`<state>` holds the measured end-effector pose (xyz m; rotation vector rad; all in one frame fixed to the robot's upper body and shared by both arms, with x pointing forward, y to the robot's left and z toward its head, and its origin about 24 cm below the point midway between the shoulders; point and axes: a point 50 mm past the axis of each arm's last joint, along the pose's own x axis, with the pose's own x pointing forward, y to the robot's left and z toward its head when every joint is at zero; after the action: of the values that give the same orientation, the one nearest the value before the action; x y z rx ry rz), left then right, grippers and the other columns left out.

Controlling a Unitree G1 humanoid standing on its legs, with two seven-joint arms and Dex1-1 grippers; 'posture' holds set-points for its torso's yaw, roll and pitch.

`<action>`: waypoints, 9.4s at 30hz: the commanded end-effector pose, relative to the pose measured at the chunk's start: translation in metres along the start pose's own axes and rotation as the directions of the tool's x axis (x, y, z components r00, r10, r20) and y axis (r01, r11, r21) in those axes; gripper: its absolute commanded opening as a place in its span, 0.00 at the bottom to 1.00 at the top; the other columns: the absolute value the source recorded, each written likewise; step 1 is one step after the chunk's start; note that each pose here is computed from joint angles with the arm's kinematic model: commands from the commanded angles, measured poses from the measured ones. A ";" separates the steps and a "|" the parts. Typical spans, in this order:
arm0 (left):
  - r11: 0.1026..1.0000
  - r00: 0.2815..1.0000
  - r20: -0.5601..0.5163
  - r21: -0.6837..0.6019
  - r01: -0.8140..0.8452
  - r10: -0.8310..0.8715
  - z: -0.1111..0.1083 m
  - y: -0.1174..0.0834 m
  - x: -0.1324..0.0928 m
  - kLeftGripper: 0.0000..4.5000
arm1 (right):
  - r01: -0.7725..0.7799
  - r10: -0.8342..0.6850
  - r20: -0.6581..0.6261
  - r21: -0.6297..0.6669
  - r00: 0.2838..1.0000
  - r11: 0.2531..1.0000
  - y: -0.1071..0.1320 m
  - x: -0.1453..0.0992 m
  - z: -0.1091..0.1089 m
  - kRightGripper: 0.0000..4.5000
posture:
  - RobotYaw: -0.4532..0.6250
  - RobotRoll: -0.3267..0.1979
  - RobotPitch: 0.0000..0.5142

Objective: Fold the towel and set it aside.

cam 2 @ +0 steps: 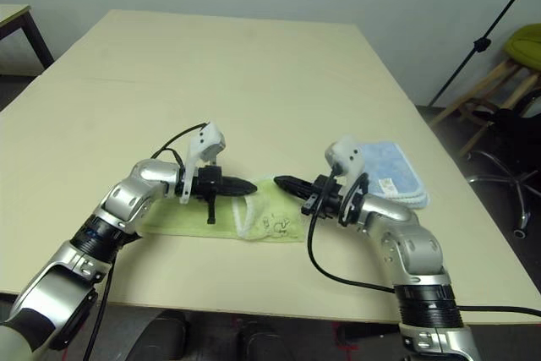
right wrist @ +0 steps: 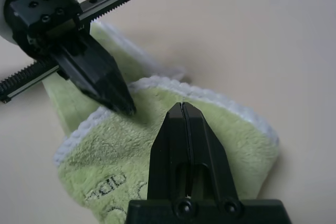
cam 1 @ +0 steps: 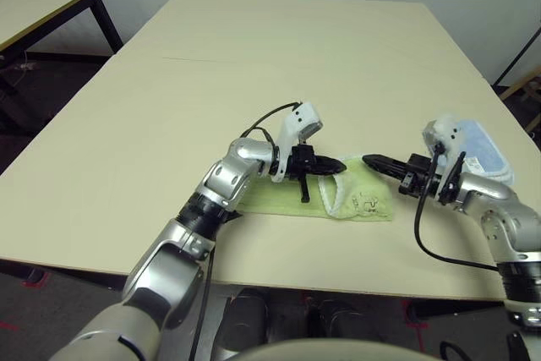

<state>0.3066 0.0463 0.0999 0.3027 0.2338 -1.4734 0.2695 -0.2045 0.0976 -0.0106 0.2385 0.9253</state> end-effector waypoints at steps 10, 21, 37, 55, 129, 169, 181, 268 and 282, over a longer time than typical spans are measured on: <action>0.998 0.985 -0.163 -0.016 -0.056 0.053 -0.049 0.003 -0.010 0.00 | 0.083 -0.082 -0.160 -0.002 0.984 0.997 -0.007 0.014 -0.045 0.01 | 0.56 0.62 0.19; 0.946 0.966 0.020 -0.205 -0.250 0.259 -0.029 0.000 -0.055 0.09 | -0.056 0.056 -0.014 -0.034 0.998 0.998 0.005 0.016 -0.007 0.09 | 0.58 0.62 0.17; 0.486 0.774 -0.118 -0.717 -0.500 0.622 -0.015 -0.089 -0.183 0.99 | -0.286 0.296 -0.010 -0.284 0.955 0.915 -0.004 -0.009 0.049 1.00 | 0.67 0.62 0.20; 0.057 0.684 -0.249 -0.919 -0.391 0.686 -0.055 -0.109 -0.148 0.99 | -0.383 0.357 -0.140 -0.374 0.924 0.845 -0.014 -0.048 0.062 1.00 | 0.65 0.62 0.24; 0.695 0.977 -0.017 -0.700 -0.165 0.214 0.036 -0.053 -0.104 0.01 | -0.370 0.304 -0.277 -0.231 0.912 0.900 -0.001 -0.092 0.053 1.00 | 0.58 0.62 0.20; 0.808 0.992 -0.007 -0.580 0.102 -0.130 0.044 -0.033 -0.017 0.70 | -0.305 0.243 -0.267 -0.222 0.933 0.926 0.004 -0.102 0.045 1.00 | 0.53 0.62 0.17; 0.830 0.980 0.126 -0.521 0.200 -0.157 0.086 -0.035 -0.046 1.00 | -0.301 0.247 -0.239 -0.223 0.939 0.927 -0.001 -0.096 0.050 1.00 | 0.56 0.62 0.15; 0.879 0.915 -0.403 0.447 0.166 0.032 0.112 -0.003 -0.027 1.00 | -0.260 0.213 -0.192 -0.271 0.958 0.927 -0.020 -0.094 0.083 1.00 | 0.53 0.62 0.15; 0.994 0.979 -0.192 0.105 -0.042 0.061 0.094 0.009 -0.050 1.00 | -0.324 0.306 -0.115 -0.218 0.945 0.921 -0.006 -0.060 0.070 1.00 | 0.55 0.62 0.14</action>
<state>0.3088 0.0559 0.2084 0.6206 0.2852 -1.4332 0.2547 -0.2559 0.1810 -0.2490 0.2012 1.2460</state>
